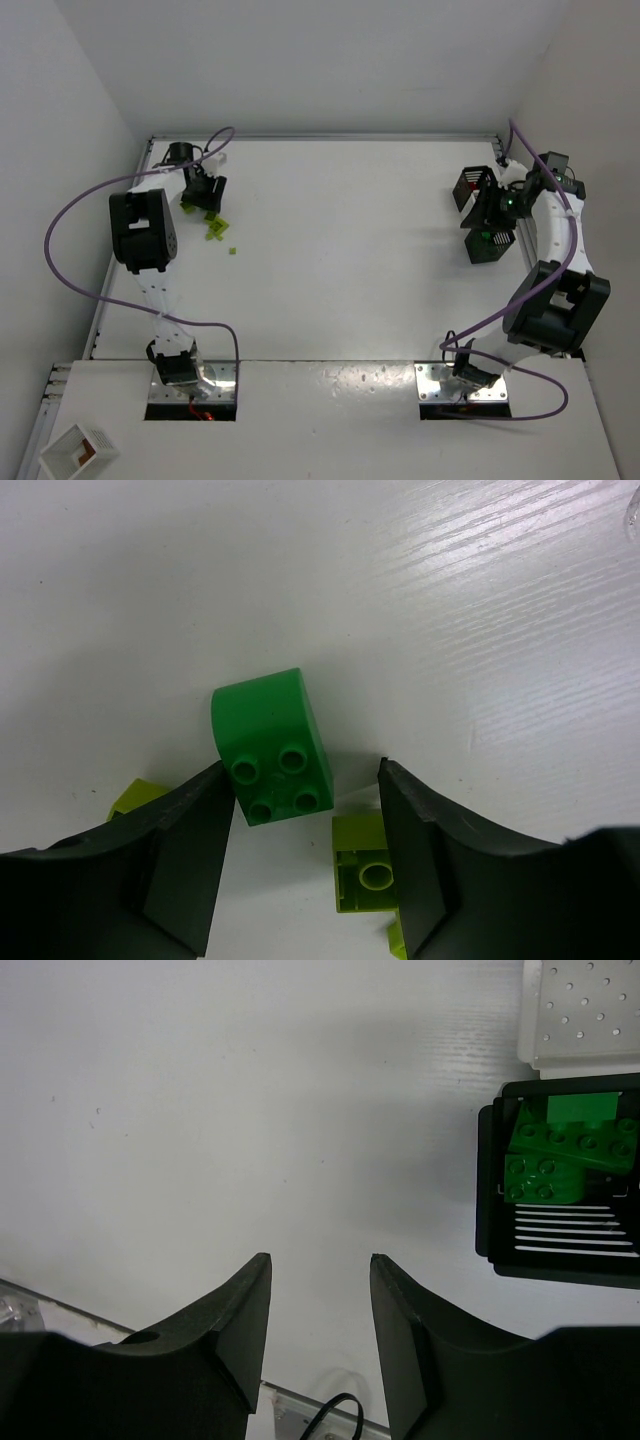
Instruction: Sort the legos into containers by color
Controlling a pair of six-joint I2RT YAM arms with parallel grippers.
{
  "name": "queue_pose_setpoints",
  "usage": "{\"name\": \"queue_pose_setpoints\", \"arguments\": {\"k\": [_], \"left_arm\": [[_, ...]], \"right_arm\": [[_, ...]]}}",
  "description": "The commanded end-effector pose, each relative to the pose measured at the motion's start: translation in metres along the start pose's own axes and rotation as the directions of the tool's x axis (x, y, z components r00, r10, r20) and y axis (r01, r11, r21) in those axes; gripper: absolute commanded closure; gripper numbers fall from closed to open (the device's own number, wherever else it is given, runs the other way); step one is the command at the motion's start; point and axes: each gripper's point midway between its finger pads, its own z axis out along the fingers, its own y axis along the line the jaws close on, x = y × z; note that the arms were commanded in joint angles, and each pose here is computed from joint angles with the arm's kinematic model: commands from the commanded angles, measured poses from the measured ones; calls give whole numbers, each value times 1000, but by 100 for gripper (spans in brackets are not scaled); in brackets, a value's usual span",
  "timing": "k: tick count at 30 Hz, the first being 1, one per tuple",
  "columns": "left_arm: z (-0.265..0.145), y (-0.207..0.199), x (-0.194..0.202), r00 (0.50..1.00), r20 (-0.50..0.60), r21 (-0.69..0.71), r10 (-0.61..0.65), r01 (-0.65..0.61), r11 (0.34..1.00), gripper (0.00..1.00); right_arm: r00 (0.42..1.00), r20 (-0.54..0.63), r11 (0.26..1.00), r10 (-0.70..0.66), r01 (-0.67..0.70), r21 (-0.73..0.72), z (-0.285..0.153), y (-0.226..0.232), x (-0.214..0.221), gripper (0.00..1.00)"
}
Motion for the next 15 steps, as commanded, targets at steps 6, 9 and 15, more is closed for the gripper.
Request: {"name": "queue_pose_setpoints", "arguments": {"k": [6,9,15], "left_arm": [[13,-3,35,991,-115,7,-70,71,997,46],[14,-4,32,991,-102,11,-86,88,996,52],[-17,-24,9,996,74,145,-41,30,989,70]], "right_arm": [[997,65,999,-29,30,-14,-11,10,-17,55],[997,66,999,-29,31,-23,-11,11,-17,55],[996,69,994,-51,57,-91,-12,30,-14,56]]}}
